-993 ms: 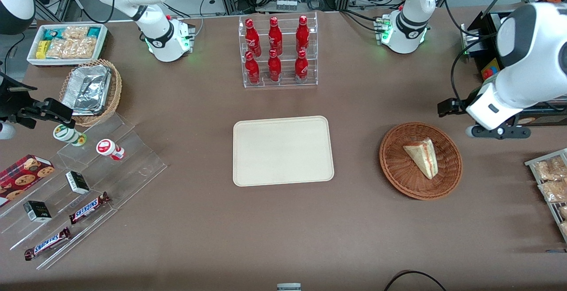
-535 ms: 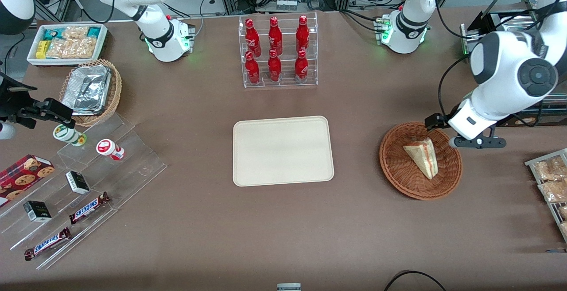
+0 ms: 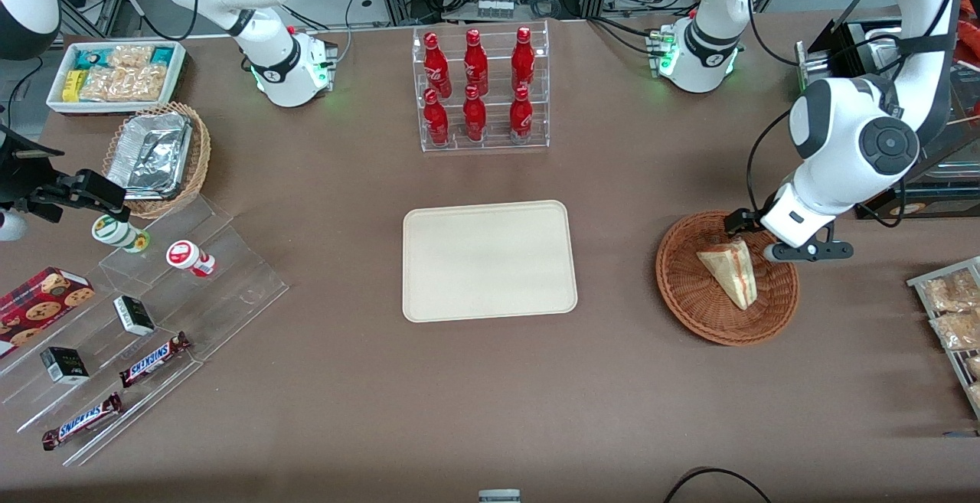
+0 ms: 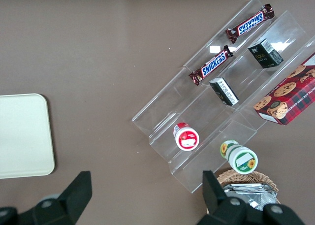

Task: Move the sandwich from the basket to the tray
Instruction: 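Move the left gripper over the wrapped sandwich in the wicker basket, then lower the left gripper and close it on the sandwich's upright edge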

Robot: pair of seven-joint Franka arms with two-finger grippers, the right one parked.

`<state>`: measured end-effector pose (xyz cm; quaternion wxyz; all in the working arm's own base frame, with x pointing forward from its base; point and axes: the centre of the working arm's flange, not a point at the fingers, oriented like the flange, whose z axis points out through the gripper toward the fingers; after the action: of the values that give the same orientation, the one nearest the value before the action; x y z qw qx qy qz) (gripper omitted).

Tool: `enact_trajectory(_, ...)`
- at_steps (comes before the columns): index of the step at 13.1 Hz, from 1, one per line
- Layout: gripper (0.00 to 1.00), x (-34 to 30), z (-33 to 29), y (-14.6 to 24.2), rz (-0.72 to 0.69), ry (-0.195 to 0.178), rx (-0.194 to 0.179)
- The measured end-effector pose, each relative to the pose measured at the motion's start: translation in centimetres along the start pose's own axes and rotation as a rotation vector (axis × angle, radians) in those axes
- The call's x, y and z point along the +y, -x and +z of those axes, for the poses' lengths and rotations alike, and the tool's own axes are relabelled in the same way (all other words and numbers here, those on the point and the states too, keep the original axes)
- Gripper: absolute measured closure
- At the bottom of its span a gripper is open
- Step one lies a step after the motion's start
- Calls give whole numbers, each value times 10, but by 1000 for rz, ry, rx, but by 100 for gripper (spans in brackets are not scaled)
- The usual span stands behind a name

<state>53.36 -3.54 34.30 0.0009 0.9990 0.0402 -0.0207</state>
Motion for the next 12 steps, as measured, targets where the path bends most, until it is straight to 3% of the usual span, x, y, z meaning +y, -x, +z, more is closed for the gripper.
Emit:
enact_trajectory(6,0,2,17,-10,-440,22,39)
enact_trajectory(12,0,2,38,-13,-464,17,27)
